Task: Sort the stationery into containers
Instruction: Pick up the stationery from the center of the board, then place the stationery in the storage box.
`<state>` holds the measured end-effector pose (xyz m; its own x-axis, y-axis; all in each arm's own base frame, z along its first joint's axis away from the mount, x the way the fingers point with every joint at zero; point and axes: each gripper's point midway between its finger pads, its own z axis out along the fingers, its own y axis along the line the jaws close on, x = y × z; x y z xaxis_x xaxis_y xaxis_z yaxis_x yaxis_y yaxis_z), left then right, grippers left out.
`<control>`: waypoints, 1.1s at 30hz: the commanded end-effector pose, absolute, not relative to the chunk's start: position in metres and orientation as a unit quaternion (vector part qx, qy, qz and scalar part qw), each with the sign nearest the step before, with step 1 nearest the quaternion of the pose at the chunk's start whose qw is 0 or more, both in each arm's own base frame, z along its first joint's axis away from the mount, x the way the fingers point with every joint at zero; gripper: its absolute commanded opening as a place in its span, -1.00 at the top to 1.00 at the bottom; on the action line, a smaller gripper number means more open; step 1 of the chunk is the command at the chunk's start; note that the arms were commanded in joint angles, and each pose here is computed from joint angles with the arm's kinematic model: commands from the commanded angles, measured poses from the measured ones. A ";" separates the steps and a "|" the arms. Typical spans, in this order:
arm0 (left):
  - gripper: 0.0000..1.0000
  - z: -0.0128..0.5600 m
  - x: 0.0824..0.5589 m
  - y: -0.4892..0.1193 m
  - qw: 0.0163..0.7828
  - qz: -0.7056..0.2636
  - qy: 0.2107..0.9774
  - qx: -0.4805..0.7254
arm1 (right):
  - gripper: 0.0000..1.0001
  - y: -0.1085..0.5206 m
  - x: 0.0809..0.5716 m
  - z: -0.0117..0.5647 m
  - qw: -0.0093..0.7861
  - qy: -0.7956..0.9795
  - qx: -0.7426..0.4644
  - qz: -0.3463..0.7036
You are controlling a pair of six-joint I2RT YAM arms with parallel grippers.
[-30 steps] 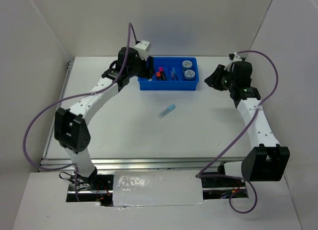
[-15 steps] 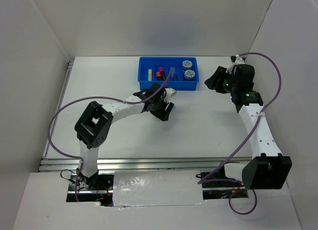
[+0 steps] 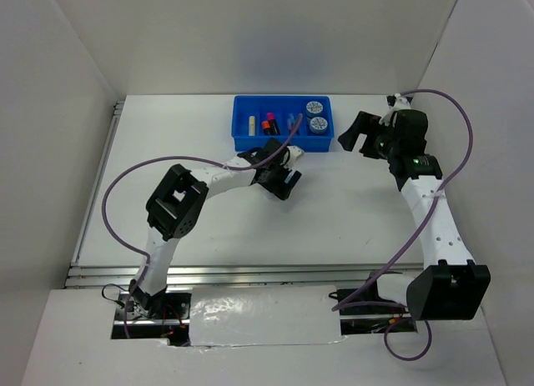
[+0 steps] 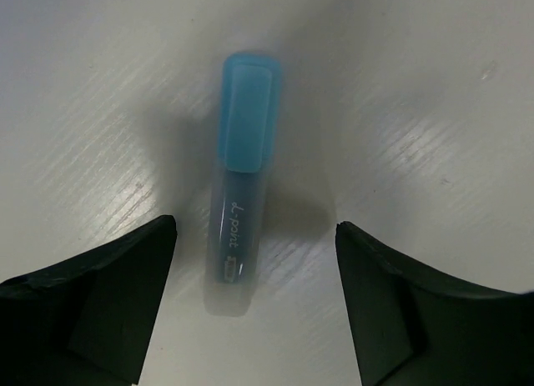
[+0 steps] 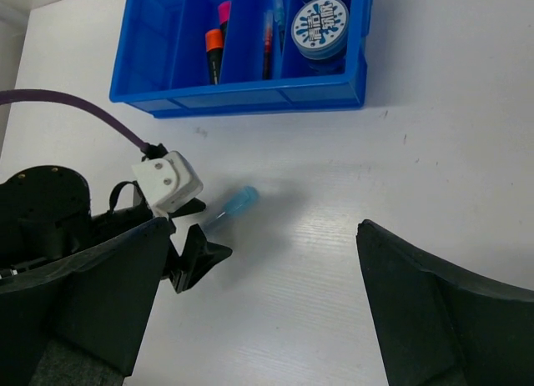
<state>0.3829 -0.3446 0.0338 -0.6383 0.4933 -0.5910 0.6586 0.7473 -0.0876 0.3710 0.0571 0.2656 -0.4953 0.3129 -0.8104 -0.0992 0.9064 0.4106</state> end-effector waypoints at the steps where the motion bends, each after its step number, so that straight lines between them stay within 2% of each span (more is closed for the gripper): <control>1: -0.79 0.035 0.391 -0.349 0.283 -0.145 0.886 0.338 | -0.99 0.057 0.365 0.274 0.513 0.833 0.053 0.198; 5: -0.53 0.031 0.387 -0.353 0.277 -0.158 0.883 0.346 | -0.99 0.055 0.365 0.274 0.516 0.833 0.054 0.195; 6: -0.53 0.024 0.382 -0.352 0.269 -0.161 0.884 0.346 | -0.99 0.054 0.365 0.275 0.517 0.832 0.054 0.194; 7: -0.35 0.026 0.382 -0.351 0.270 -0.163 0.885 0.343 | -0.99 0.053 0.365 0.276 0.519 0.831 0.055 0.193; 14: 0.28 0.048 0.378 -0.342 0.285 -0.156 0.888 0.325 | -0.99 0.040 0.366 0.285 0.534 0.822 0.072 0.182; 19: 0.41 0.090 0.386 -0.341 0.317 -0.173 0.886 0.291 | -0.99 0.027 0.364 0.270 0.522 0.828 0.104 0.175; 22: 0.43 0.140 0.401 -0.337 0.347 -0.198 0.884 0.243 | -0.99 0.022 0.359 0.264 0.520 0.830 0.108 0.170; 26: 0.45 0.229 0.444 -0.316 0.430 -0.226 0.857 0.170 | -0.99 0.020 0.356 0.259 0.522 0.829 0.110 0.167; 28: 0.40 0.263 0.465 -0.305 0.474 -0.222 0.840 0.143 | -0.99 0.020 0.357 0.255 0.519 0.830 0.116 0.168; 30: 0.29 0.278 0.494 -0.285 0.513 -0.201 0.827 0.112 | -0.99 0.020 0.360 0.252 0.513 0.832 0.123 0.172; 33: 0.33 0.289 0.531 -0.268 0.546 -0.192 0.811 0.084 | -0.99 0.022 0.361 0.247 0.506 0.835 0.125 0.177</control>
